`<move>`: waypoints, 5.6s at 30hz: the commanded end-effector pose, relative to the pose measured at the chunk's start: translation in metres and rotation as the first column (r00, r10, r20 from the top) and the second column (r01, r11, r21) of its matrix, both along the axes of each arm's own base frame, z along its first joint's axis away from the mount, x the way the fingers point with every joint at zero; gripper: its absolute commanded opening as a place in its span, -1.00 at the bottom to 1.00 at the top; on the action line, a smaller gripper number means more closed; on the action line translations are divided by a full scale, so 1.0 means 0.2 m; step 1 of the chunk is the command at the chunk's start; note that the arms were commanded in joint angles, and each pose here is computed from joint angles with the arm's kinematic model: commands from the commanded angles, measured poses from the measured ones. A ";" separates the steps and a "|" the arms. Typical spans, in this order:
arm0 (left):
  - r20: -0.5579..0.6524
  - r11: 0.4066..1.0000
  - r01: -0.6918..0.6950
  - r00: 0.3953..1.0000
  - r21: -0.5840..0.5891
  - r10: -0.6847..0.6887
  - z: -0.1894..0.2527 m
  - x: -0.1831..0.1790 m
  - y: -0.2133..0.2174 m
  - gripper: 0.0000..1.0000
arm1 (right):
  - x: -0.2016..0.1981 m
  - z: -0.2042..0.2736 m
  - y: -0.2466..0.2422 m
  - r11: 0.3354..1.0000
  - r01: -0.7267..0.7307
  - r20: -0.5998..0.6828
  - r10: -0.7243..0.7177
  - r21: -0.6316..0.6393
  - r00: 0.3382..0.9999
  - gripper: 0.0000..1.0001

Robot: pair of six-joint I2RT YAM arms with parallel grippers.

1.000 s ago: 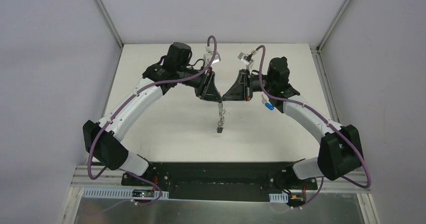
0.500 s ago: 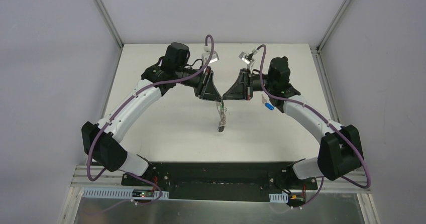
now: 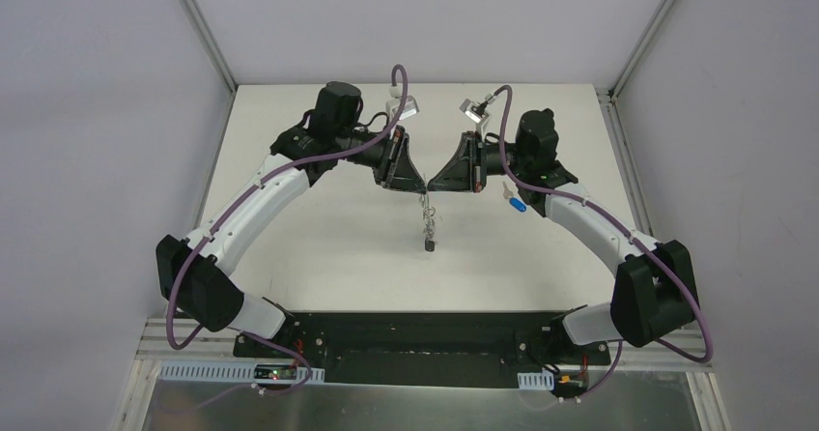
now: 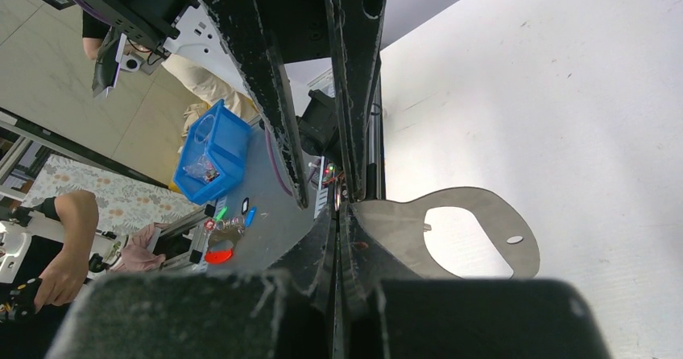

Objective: Put the keys on the keyring
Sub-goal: Adjust the key on the keyring.

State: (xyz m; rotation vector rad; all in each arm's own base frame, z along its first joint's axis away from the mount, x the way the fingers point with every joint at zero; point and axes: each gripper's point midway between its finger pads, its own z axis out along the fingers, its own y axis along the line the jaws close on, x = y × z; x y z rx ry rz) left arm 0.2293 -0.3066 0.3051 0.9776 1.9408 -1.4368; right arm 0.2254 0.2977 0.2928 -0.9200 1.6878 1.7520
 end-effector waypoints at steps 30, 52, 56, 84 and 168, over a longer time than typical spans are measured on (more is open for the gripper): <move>-0.027 0.998 0.023 0.999 -0.059 -0.025 0.04 0.02 -0.03 -1.00 | 0.00 0.14 -0.01 0.999 0.009 0.100 -0.015 0.052 0.995 -1.00; 0.121 0.903 0.173 0.964 0.393 -0.237 -0.01 -0.10 0.13 -1.00 | -0.07 0.13 -0.10 0.999 0.005 0.313 0.012 -0.052 0.950 -0.14; 0.128 0.908 0.186 0.960 0.374 -0.249 0.02 -0.13 0.07 -1.00 | -0.08 0.15 -0.09 0.999 -0.001 0.307 0.013 -0.038 0.952 -0.19; 0.015 0.939 0.213 0.974 0.269 -0.225 0.03 -0.16 -0.06 -1.00 | -0.11 0.14 -0.03 0.999 -0.038 0.198 0.031 0.032 0.980 -0.35; 0.048 0.944 0.079 0.994 0.320 -0.099 0.05 -0.04 0.08 -1.00 | -0.03 0.25 -0.11 0.992 0.016 0.151 -0.035 0.125 0.988 -0.10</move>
